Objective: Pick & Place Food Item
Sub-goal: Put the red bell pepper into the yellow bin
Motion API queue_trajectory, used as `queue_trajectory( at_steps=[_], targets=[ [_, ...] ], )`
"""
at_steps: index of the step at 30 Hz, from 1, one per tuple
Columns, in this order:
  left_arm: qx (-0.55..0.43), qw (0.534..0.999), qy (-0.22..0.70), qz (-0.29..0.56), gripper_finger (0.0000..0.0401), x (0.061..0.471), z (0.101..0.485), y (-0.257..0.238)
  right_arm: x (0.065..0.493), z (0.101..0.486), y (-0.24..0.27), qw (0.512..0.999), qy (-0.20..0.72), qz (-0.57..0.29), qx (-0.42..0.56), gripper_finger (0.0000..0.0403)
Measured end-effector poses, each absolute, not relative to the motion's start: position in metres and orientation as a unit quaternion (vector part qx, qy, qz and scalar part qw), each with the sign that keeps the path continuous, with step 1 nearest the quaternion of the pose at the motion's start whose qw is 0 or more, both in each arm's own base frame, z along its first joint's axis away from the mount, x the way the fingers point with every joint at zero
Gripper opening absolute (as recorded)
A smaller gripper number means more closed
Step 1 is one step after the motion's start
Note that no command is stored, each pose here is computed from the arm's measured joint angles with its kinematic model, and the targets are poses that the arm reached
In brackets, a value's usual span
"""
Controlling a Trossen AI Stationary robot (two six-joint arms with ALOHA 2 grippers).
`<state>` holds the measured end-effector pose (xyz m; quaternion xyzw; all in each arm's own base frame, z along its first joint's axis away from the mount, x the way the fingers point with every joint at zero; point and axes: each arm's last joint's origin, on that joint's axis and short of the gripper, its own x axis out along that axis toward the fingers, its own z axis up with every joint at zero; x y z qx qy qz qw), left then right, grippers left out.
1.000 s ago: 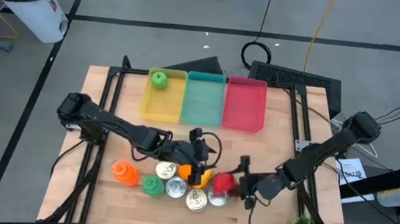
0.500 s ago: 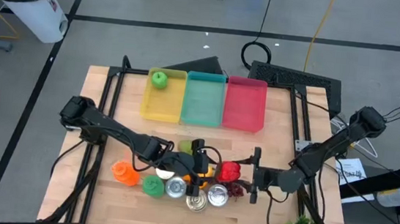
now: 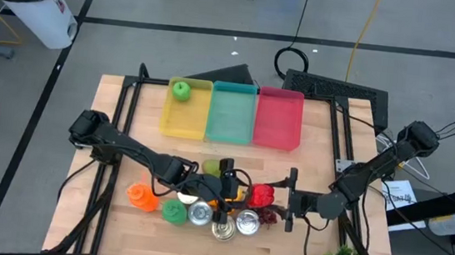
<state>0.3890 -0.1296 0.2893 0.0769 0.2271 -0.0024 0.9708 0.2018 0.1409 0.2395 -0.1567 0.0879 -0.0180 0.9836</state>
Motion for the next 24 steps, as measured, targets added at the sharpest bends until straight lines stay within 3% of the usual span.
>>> queue_trajectory(
  at_steps=[7, 17, 22, 24],
  targets=[
    [0.087, 0.972, 0.219, -0.004, 0.0208, 0.3897, 0.2909, -0.1299, 0.2016, 0.2395, 0.1412, 0.985, 0.088, -0.016, -0.149, 0.0240],
    [0.086, 0.971, 0.221, -0.012, 0.0022, 0.3910, 0.2907, -0.1259, 0.2016, 0.2387, 0.1411, 0.984, 0.091, -0.016, -0.151, 0.0240],
    [0.077, 0.973, 0.217, -0.025, 0.0018, 0.3918, 0.2915, -0.1256, 0.2015, 0.2381, 0.1417, 0.985, 0.094, -0.003, -0.142, 0.0241],
    [0.077, 0.973, 0.217, -0.024, 0.0011, 0.3919, 0.2916, -0.1256, 0.2015, 0.2380, 0.1417, 0.988, 0.094, -0.004, -0.124, 0.0262]
  ],
)
